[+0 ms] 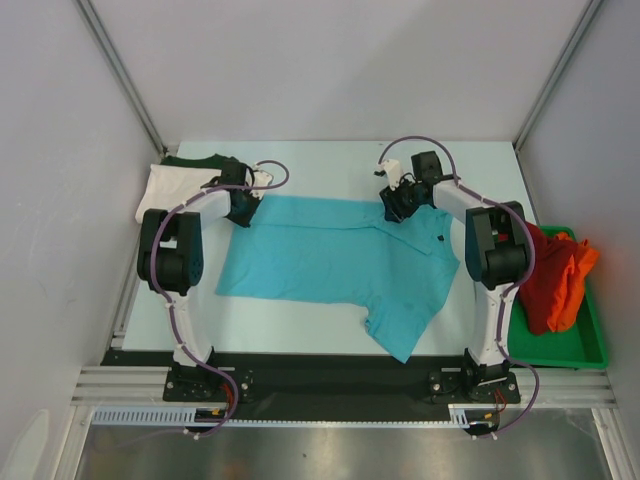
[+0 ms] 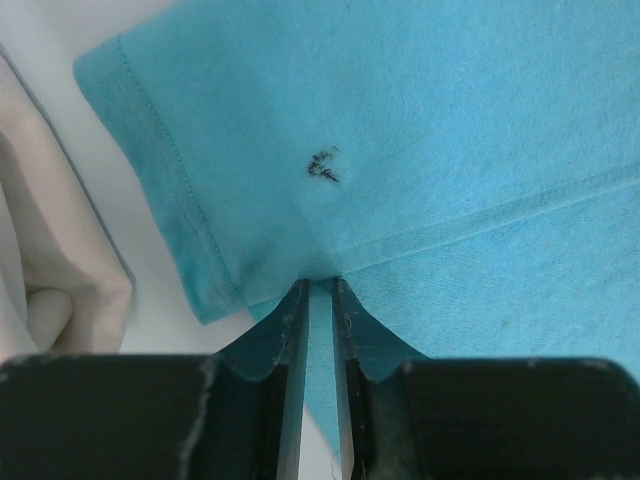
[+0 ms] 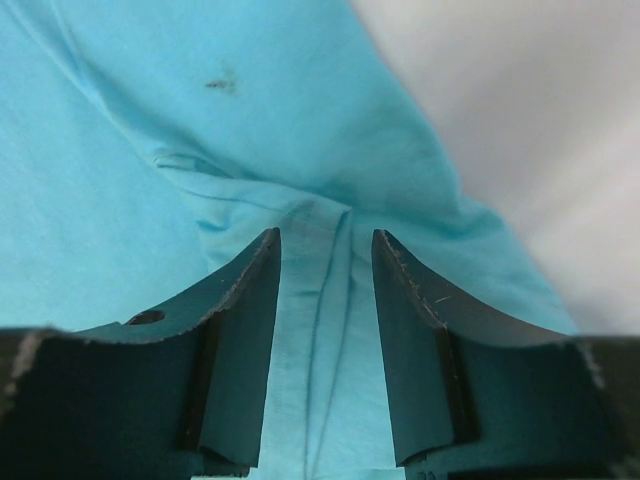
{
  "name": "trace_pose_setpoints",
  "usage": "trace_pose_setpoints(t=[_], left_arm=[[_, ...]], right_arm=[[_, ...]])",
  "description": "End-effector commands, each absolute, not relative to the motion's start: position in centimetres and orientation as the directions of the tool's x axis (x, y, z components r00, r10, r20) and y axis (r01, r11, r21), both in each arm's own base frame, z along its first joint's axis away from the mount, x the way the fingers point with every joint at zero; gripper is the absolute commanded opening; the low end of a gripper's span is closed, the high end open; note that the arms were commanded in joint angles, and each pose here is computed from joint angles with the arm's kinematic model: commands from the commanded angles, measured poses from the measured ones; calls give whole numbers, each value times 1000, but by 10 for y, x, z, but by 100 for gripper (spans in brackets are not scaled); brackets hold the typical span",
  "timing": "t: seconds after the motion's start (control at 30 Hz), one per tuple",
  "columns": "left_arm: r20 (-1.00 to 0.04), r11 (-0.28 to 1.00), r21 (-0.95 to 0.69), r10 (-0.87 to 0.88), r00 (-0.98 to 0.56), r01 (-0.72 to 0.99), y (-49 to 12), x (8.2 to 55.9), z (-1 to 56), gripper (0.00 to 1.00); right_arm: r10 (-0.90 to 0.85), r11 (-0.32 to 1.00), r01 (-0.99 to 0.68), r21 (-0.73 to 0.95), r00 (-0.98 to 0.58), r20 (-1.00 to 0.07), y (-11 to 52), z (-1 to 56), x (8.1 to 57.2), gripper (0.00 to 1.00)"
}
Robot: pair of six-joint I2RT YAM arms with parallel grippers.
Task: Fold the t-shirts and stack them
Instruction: Fold the tshirt
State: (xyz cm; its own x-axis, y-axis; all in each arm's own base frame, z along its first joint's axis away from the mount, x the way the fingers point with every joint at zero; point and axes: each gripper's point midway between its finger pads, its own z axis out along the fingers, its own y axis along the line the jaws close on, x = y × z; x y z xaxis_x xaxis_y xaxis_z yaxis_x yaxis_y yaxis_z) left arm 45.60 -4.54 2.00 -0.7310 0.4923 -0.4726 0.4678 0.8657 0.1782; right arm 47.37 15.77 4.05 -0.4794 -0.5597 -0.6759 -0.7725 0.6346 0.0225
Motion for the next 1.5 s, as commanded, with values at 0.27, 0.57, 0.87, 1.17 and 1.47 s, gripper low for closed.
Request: trace_pose_setpoints(t=[0.27, 0.57, 0.87, 1.17, 1.47], left_arm=[[-500, 861, 217, 503, -704, 461, -46, 460, 38, 19], [-507, 863, 212, 499, -703, 459, -48, 462, 38, 19], [-511, 864, 218, 498, -701, 455, -48, 460, 40, 19], [-532, 865, 217, 493, -688, 452, -50, 464, 44, 18], [-548, 868, 201, 484, -682, 454, -54, 466, 47, 17]], right_arm=[[-557, 620, -785, 17, -455, -695, 164, 44, 489, 42], [-571, 596, -802, 33, -453, -685, 165, 41, 479, 27], [-581, 581, -813, 29, -439, -686, 166, 46, 473, 4], [-599, 568, -823, -24, -393, -698, 165, 76, 458, 0], [-634, 523, -851, -40, -358, -686, 178, 83, 422, 0]])
